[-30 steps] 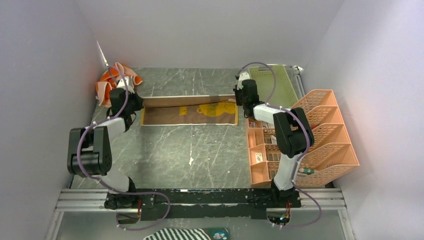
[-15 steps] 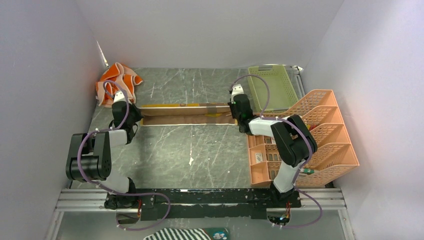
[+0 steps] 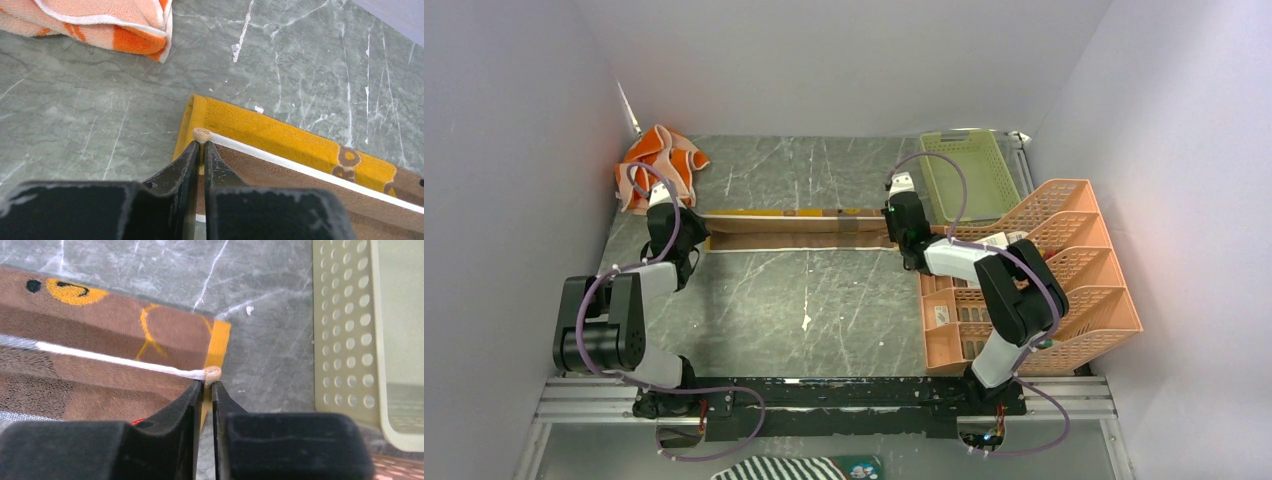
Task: Roll the towels
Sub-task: Fold the towel at the center of the board.
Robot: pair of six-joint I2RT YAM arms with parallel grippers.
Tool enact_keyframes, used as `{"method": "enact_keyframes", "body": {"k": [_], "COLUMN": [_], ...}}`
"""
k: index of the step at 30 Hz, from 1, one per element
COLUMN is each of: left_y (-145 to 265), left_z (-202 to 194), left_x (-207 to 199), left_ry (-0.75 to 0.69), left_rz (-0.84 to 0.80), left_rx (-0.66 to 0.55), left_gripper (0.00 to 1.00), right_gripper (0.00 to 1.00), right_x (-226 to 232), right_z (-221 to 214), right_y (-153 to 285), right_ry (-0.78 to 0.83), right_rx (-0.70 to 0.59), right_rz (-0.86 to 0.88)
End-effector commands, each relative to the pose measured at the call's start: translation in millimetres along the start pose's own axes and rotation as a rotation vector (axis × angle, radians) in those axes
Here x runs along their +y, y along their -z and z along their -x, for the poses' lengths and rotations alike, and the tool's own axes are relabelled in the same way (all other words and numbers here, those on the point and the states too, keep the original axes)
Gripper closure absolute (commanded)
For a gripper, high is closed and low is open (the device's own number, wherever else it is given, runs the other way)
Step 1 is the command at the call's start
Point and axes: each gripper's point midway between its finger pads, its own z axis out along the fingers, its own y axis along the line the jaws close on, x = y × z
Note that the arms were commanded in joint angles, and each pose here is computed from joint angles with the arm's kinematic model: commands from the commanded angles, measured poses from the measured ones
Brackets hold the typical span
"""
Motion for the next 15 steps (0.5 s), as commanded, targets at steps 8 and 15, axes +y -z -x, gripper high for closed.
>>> {"method": "enact_keyframes", "body": {"k": [8,15], "left_y": [45.5,72.1], "left_z": [23.3,68.0], "left_x": [0.4,-8.4], "left_ry": [0.051,0.044], "left_rz": [0.144,0.138], "left_rx": [-0.090,-0.183], "left_gripper": [0.38,0.31], "right_gripper": [0.47,0.35], "right_x": [-18.4,-23.1], "right_z": [-9.4,37.8], "right_y": [34.8,71.4], "right_ry": [-0.072,-0.140], "right_rx": [0.013,-0.206], "right_rz": [-0.033,0.024]}}
